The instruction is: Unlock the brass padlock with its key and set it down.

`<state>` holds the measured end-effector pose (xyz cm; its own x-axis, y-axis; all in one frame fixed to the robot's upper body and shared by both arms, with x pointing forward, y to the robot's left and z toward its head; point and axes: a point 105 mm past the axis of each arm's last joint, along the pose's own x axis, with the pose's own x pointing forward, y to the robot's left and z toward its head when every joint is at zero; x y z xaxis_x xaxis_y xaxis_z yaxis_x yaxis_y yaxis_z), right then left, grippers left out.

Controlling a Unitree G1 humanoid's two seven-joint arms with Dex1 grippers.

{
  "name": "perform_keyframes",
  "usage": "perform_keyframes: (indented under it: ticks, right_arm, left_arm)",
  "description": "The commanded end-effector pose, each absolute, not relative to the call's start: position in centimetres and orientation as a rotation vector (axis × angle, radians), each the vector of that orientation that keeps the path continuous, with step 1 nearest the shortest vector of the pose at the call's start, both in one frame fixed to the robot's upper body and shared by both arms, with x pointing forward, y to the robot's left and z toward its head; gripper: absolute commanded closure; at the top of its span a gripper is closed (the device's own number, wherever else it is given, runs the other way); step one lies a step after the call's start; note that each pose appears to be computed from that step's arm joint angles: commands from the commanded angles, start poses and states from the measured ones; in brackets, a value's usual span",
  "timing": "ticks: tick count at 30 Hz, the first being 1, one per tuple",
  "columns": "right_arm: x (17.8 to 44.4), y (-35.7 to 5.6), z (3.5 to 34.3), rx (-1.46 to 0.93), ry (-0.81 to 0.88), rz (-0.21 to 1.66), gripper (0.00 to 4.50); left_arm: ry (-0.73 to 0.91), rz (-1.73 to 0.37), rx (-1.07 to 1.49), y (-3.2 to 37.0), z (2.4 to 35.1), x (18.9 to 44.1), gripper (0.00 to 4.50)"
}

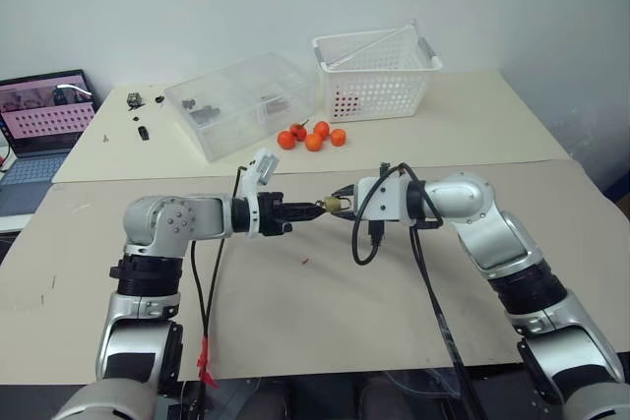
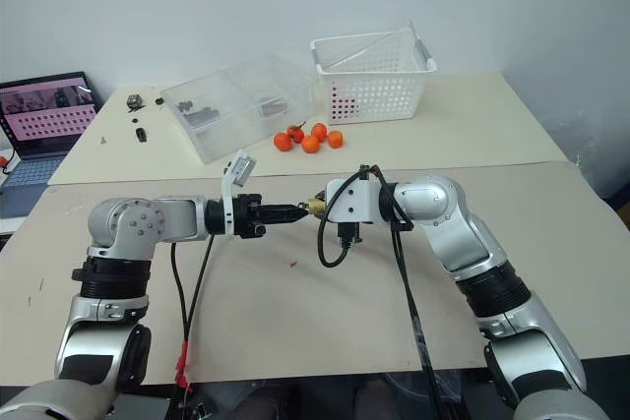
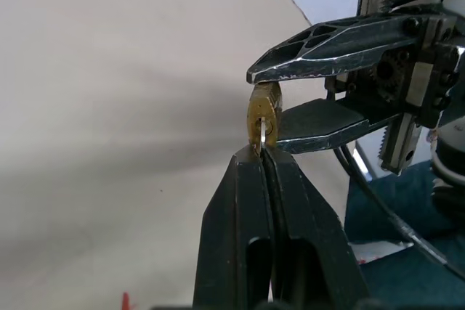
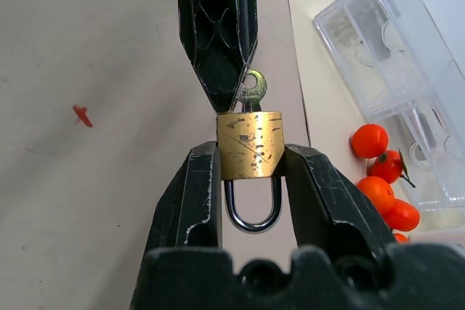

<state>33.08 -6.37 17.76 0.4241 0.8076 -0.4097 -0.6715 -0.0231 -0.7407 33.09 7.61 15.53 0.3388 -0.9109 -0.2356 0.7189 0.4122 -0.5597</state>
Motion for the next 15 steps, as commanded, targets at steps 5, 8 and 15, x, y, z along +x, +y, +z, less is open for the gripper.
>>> perform_keyframes:
  ticks: [5,8,15]
  right_arm:
    - [32.70,-5.91,20.21,-1.076,-0.258,1.154,3.60]
    - [32.75,-5.92,20.18,-1.076,-0.256,1.151,3.60]
    - [32.70,-5.91,20.02,-1.077,-0.252,1.153,3.60]
  left_arm:
    - [0.493,-1.099,-0.354,8.14,17.28,34.35,4.43]
    - [0.497,-1.101,-0.371,8.03,17.25,34.38,4.43]
    - [0.494,-1.107,-0.382,7.90,17.47,34.24,4.43]
